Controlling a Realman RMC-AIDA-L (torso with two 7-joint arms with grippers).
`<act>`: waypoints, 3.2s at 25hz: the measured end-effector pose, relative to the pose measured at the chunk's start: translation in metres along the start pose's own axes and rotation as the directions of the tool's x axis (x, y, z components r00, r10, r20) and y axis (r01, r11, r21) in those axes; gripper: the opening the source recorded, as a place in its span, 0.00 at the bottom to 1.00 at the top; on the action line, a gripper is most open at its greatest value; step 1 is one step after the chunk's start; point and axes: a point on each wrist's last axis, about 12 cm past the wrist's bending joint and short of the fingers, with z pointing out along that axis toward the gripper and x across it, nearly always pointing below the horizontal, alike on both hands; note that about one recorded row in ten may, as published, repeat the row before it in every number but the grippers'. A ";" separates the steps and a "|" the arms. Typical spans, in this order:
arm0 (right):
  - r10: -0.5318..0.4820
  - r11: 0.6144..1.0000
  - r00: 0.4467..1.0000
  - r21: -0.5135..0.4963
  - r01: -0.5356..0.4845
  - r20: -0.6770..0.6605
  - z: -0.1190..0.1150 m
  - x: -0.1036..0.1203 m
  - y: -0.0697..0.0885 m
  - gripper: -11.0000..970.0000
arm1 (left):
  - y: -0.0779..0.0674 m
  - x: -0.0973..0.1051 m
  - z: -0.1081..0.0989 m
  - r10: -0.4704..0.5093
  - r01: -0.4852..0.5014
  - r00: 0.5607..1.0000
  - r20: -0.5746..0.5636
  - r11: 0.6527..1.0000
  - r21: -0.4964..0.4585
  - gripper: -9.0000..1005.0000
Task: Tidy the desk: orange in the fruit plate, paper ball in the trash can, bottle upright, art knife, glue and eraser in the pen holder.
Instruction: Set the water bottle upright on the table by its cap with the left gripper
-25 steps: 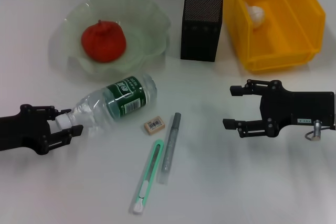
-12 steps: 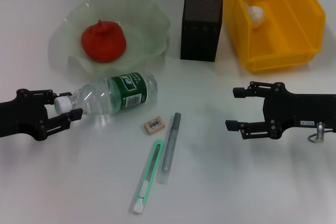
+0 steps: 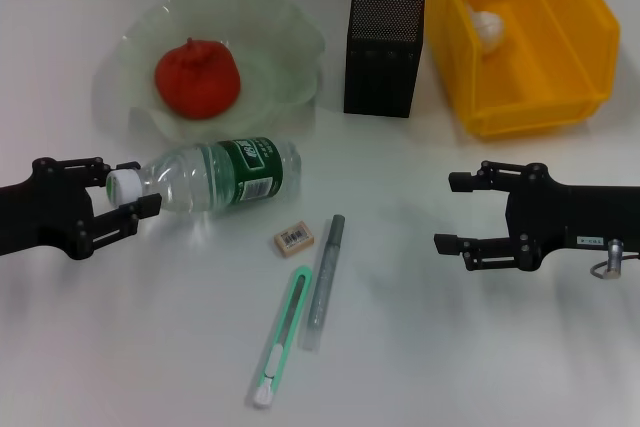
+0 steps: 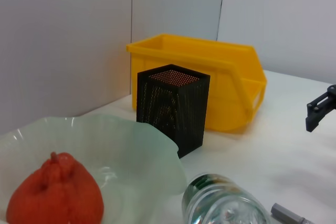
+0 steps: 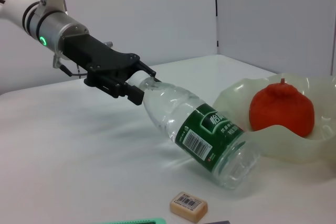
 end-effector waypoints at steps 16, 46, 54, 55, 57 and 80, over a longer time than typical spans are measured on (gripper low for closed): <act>0.017 1.000 1.000 0.003 -0.017 0.002 0.003 0.002 0.002 0.84 | 0.000 -0.003 -0.010 0.020 -0.016 0.994 0.107 0.999 -0.036 0.45; 0.040 0.999 0.999 0.012 -0.040 0.003 0.000 0.008 0.006 0.85 | -0.003 -0.012 0.003 0.038 -0.034 0.961 0.273 0.999 -0.019 0.45; 0.034 0.999 0.999 0.028 -0.035 0.006 -0.004 0.012 0.009 0.84 | -0.002 -0.020 0.011 0.044 -0.040 0.951 0.307 0.999 -0.019 0.45; 0.034 0.999 0.999 0.028 -0.035 0.006 -0.004 0.012 0.009 0.84 | -0.002 -0.020 0.011 0.044 -0.040 0.951 0.307 0.999 -0.019 0.45; 0.030 0.999 0.999 0.034 -0.030 0.010 -0.005 0.013 0.009 0.85 | -0.002 -0.021 0.011 0.044 -0.039 0.948 0.315 0.999 -0.022 0.45; -0.016 1.000 0.993 0.027 0.013 0.116 -0.016 0.009 0.019 0.84 | -0.010 -0.007 0.006 -0.013 0.057 0.897 0.441 0.995 -0.086 0.45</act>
